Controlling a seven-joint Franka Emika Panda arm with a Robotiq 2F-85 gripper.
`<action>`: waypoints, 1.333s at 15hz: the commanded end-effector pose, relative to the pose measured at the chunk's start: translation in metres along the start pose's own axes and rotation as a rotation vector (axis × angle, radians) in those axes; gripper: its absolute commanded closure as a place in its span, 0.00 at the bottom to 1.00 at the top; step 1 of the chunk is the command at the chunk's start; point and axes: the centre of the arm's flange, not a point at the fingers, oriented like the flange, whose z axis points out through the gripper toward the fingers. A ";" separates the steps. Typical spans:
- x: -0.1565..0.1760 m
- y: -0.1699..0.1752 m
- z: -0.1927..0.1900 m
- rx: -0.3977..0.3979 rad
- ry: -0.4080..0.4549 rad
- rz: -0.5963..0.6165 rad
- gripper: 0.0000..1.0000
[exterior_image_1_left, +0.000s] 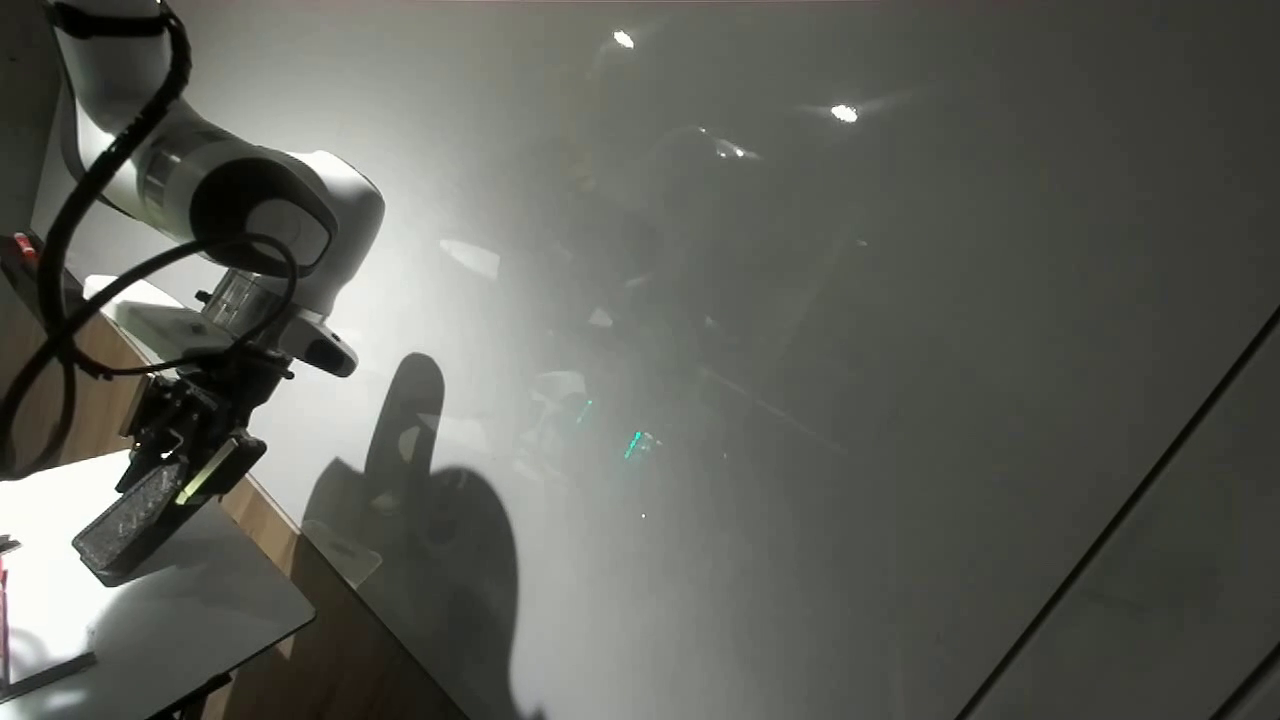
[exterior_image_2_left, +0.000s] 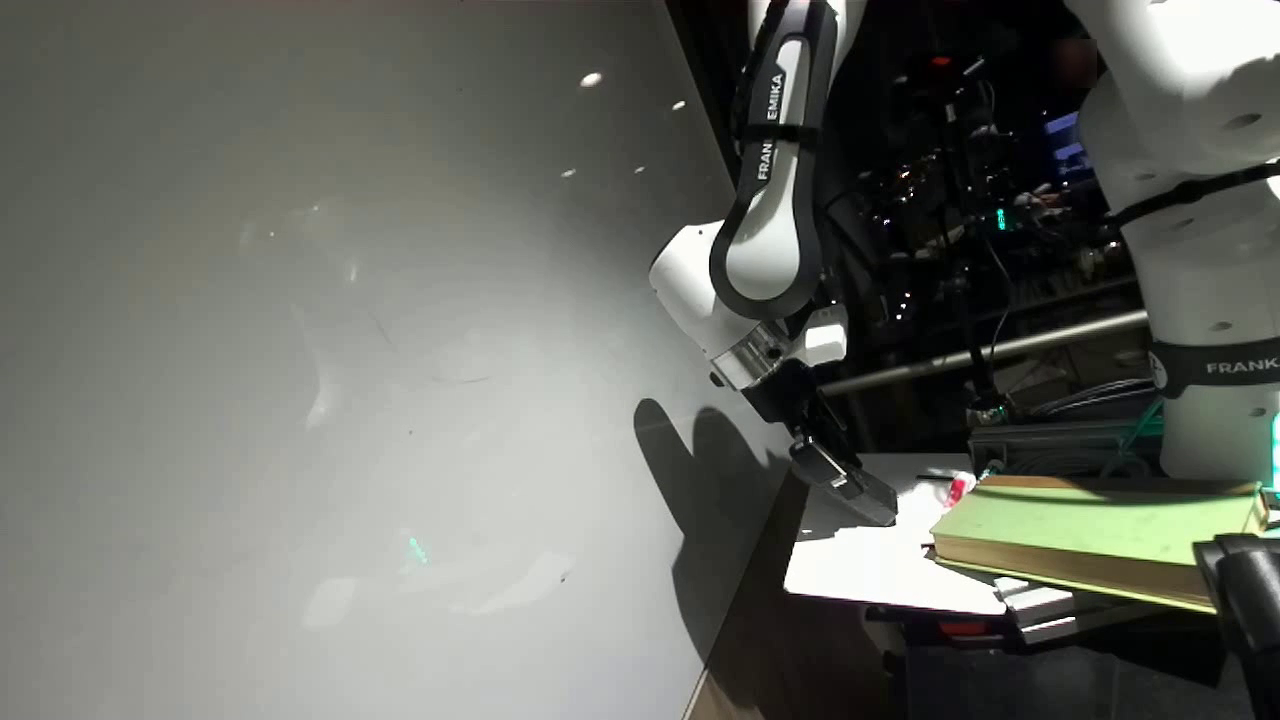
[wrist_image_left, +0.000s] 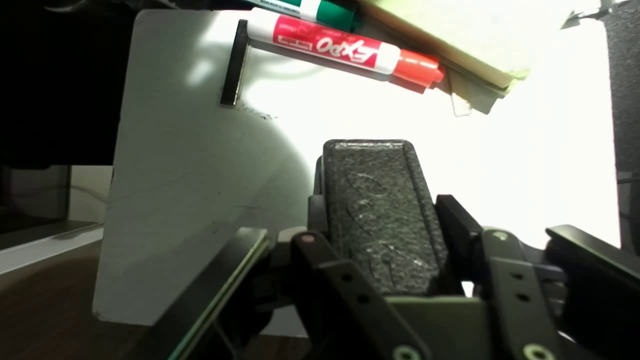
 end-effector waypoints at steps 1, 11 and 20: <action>0.007 -0.002 0.002 0.006 0.007 0.000 0.16; 0.008 -0.001 0.004 0.014 0.007 0.000 0.00; 0.014 -0.023 -0.019 0.000 0.126 -0.051 0.00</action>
